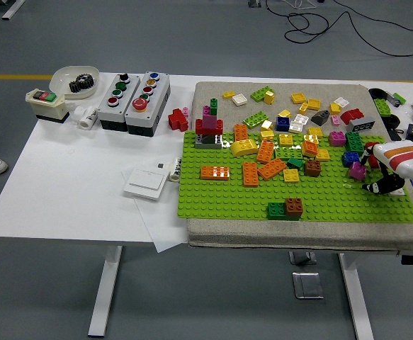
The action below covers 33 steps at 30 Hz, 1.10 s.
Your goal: Pick up the brick,pile it on top of brick,press brick,pick up the brick,pile it on top of brick,press brick
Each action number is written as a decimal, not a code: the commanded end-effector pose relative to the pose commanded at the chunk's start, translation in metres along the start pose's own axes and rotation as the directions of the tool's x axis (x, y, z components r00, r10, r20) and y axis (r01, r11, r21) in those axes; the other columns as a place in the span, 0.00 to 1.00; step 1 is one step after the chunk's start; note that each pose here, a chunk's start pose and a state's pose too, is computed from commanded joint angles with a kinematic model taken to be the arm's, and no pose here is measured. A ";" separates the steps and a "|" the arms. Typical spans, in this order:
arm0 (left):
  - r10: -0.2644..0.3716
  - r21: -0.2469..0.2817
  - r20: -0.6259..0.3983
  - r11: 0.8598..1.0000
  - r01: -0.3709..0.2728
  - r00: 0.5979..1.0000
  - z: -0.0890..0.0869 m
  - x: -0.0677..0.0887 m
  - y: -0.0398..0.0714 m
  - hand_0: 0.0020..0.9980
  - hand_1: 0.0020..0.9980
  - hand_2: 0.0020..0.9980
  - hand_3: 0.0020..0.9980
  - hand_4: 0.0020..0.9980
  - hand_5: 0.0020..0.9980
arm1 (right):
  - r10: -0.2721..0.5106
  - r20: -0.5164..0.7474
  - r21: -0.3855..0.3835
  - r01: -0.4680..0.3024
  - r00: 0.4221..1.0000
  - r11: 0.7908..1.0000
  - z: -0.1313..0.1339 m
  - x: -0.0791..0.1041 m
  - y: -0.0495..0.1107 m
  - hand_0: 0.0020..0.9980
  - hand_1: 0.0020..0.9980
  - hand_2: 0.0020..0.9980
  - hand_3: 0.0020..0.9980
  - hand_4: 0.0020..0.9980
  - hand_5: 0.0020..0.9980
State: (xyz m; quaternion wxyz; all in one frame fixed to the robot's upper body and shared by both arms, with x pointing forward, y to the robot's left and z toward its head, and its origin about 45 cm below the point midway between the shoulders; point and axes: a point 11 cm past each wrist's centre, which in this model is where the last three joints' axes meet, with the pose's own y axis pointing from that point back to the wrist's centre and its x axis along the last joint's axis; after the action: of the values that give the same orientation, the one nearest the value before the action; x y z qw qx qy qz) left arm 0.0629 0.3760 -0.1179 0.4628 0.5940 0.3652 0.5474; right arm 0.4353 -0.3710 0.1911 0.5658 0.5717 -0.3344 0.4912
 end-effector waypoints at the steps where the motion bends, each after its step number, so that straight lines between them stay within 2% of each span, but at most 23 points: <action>1: 0.000 0.000 0.000 1.000 0.000 1.000 0.000 0.000 0.000 0.74 0.74 0.78 0.64 0.76 0.74 | 0.001 0.004 -0.005 -0.001 1.000 1.000 0.001 0.000 0.000 0.18 0.12 0.20 0.59 0.90 0.32; 14: 0.003 -0.001 0.003 1.000 -0.003 1.000 0.001 0.001 0.000 0.74 0.74 0.78 0.64 0.76 0.73 | 0.020 0.097 -0.022 -0.018 0.995 1.000 0.001 0.003 -0.003 0.17 0.12 0.20 0.59 0.91 0.35; 21: 0.004 0.000 0.004 1.000 -0.004 1.000 0.001 0.002 0.000 0.74 0.74 0.77 0.64 0.76 0.73 | -0.005 0.214 -0.054 0.017 0.977 0.998 -0.003 -0.001 -0.009 0.17 0.12 0.20 0.59 0.91 0.37; 30: 0.006 -0.002 0.004 1.000 -0.006 1.000 0.002 0.002 0.000 0.74 0.74 0.78 0.64 0.76 0.72 | -0.013 0.296 -0.095 0.043 0.955 0.995 -0.003 -0.005 -0.014 0.17 0.12 0.20 0.58 0.94 0.40; 31: 0.006 -0.002 0.003 1.000 -0.006 1.000 0.002 0.003 0.000 0.74 0.74 0.78 0.64 0.76 0.72 | -0.012 0.304 -0.100 0.044 0.953 0.994 -0.003 -0.005 -0.014 0.18 0.12 0.19 0.57 0.95 0.44; 33: 0.007 -0.002 0.003 1.000 -0.007 1.000 0.002 0.003 0.000 0.74 0.74 0.78 0.64 0.76 0.72 | -0.013 0.314 -0.103 0.048 0.949 0.993 -0.003 -0.006 -0.014 0.18 0.12 0.19 0.57 0.95 0.44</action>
State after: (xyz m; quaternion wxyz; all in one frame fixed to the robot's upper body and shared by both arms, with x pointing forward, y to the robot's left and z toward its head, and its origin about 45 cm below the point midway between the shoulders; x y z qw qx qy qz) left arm 0.0655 0.3781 -0.1169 0.4620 0.5956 0.3621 0.5483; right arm 0.4465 -0.3670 0.1805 0.5436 0.6154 -0.4375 0.3666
